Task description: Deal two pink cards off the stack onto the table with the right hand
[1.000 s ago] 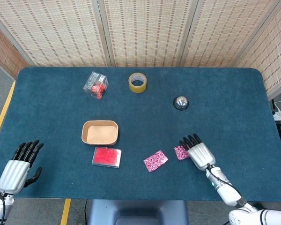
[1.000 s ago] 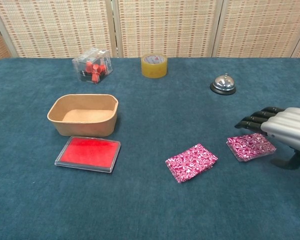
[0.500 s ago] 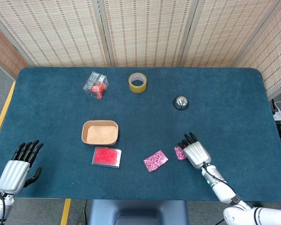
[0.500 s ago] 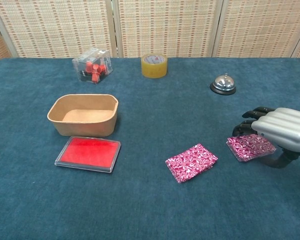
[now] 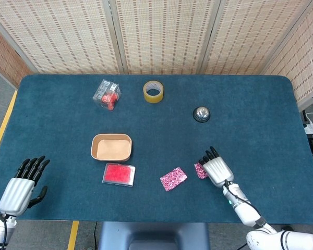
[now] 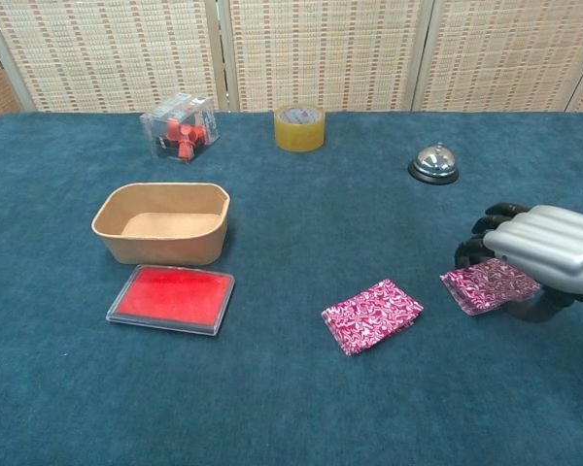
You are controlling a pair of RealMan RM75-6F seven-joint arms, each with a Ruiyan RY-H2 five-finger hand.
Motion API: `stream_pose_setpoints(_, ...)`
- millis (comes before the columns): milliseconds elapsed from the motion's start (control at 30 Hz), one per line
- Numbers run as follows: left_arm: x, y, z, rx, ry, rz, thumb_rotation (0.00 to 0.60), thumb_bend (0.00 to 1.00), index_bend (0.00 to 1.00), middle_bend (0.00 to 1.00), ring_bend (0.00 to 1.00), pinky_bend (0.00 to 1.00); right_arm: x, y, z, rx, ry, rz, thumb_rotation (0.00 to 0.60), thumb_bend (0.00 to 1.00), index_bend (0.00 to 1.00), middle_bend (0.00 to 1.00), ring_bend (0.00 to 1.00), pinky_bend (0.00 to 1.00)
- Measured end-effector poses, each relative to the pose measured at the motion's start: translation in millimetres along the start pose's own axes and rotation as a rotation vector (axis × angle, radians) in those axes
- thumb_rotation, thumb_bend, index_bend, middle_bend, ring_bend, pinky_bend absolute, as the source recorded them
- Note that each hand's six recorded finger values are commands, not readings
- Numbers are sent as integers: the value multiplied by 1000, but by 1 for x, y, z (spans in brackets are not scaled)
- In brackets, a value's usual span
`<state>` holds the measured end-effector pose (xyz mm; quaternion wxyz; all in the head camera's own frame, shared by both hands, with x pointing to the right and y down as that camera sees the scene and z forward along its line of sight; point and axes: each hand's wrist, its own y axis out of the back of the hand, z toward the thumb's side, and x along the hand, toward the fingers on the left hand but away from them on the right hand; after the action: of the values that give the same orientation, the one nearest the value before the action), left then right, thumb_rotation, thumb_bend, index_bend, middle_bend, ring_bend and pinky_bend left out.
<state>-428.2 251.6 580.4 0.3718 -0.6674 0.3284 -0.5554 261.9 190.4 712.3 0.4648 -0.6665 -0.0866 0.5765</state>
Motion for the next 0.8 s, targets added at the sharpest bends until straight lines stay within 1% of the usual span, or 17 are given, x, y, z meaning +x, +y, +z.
stream_pose_setpoints(100, 0, 0, 0, 0, 0, -2, 600, 459, 0, 0, 0, 54, 0, 2, 1, 4, -3, -9, 600, 299, 423, 358, 193, 0)
stream_pose_setpoints(267, 0, 0, -1, -2, 1, 1, 600, 459, 0, 0, 0, 54, 0, 2, 3, 12, -3, -14, 600, 299, 500, 400, 249, 0)
stream_pose_setpoints(667, 0, 1, -1, -5, 0, 1, 600, 460, 0, 0, 0, 55, 1, 6, 5, 37, -8, -24, 600, 300, 597, 458, 309, 0)
stream_pose_setpoints(800, 0, 1, -1, -5, 0, 0, 600, 459, 0, 0, 0, 54, 2, 6, 5, 40, -13, -17, 600, 300, 613, 468, 321, 0)
